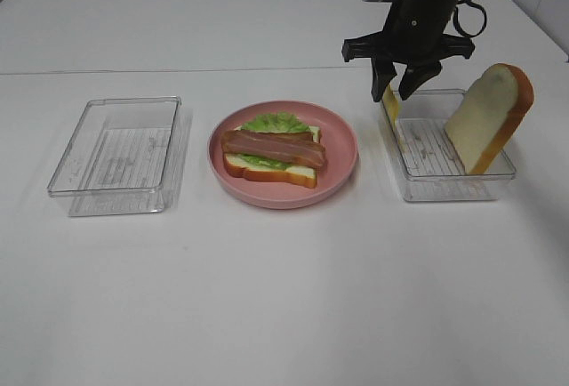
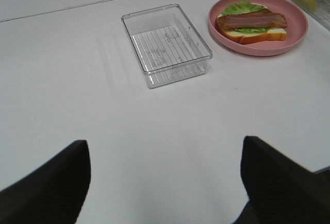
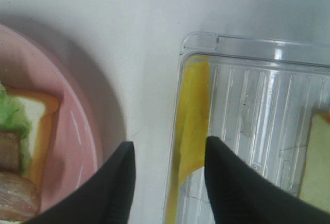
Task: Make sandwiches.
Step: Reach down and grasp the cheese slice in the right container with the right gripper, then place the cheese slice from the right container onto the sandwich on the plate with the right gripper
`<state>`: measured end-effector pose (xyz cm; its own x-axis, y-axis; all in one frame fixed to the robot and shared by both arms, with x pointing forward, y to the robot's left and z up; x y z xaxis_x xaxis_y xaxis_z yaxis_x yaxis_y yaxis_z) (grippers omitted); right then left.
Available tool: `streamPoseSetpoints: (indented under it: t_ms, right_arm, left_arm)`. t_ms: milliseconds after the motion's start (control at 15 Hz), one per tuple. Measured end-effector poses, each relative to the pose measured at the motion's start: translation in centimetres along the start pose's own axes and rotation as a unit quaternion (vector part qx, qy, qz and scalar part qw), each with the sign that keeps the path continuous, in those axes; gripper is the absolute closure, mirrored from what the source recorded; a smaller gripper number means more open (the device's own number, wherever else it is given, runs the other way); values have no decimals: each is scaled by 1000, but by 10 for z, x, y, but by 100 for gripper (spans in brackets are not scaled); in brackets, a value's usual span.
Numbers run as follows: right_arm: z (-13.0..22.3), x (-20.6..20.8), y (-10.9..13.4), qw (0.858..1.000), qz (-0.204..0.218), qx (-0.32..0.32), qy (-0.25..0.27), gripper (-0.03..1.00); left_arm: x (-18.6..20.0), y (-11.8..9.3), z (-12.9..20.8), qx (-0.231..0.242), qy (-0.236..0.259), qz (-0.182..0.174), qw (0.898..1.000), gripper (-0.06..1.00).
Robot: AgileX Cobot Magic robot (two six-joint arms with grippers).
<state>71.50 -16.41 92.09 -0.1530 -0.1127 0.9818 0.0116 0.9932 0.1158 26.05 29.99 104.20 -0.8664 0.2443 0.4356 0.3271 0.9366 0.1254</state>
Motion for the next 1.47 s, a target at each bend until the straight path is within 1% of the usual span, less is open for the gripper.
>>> streamPoseSetpoints:
  t_ms: [67,133,200,267,333,400,667,867,933,1067,1200,1267,1333,1467]
  right_arm:
    - [0,-4,0,1000,1,0,3,56]
    - [1,-8,-1,1000,2,-2,7,61]
    - [0,-8,-1,1000,2,-3,7,70]
    - [-1,-6,0,1000,1,-4,3,83]
    - [-3,-3,1,1000,0,-4,-3,94]
    - [-5,0,1,1000,-1,-4,-5,97]
    - [-9,17,4,1000,-2,-2,-10,97]
    - [-9,48,7,1000,-12,0,-27,97]
    - [-7,61,10,999,-23,-1,-30,97]
    - [0,84,18,998,-60,0,-29,97]
    - [5,107,31,993,-115,15,-37,97]
    - [9,119,48,982,-186,22,-29,97]
    - [12,122,56,975,-222,25,-21,97]
    - [18,120,66,961,-274,26,1,97]
  left_arm:
    - [0,0,0,0,0,0,1000,18]
    - [0,0,0,0,0,0,1000,18]
    - [0,0,0,0,0,0,1000,18]
    - [0,0,0,0,0,0,1000,18]
    - [0,0,0,0,0,0,1000,18]
    - [0,0,0,0,0,0,1000,18]
    - [0,0,0,0,0,0,1000,18]
    - [0,0,0,0,0,0,1000,18]
    - [0,0,0,0,0,0,1000,18]
    - [0,0,0,0,0,0,1000,18]
    - [0,0,0,0,0,0,1000,18]
    - [0,0,0,0,0,0,1000,18]
    - [0,0,0,0,0,0,1000,18]
    - [0,0,0,0,0,0,1000,18]
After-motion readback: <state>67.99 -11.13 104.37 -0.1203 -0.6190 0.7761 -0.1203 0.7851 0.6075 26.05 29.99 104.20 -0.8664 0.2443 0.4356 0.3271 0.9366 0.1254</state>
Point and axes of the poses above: a point on each arm's last joint axis where the gripper is mounted, x pointing back along that axis away from the gripper, y along the wrist's bending axis when the last joint is at zero, z = x × y, the point moved 3 cm from there along -x, pointing out along that axis toward the gripper, and after that the axes turned 9 degrees about -x, right-handed, at the moved point
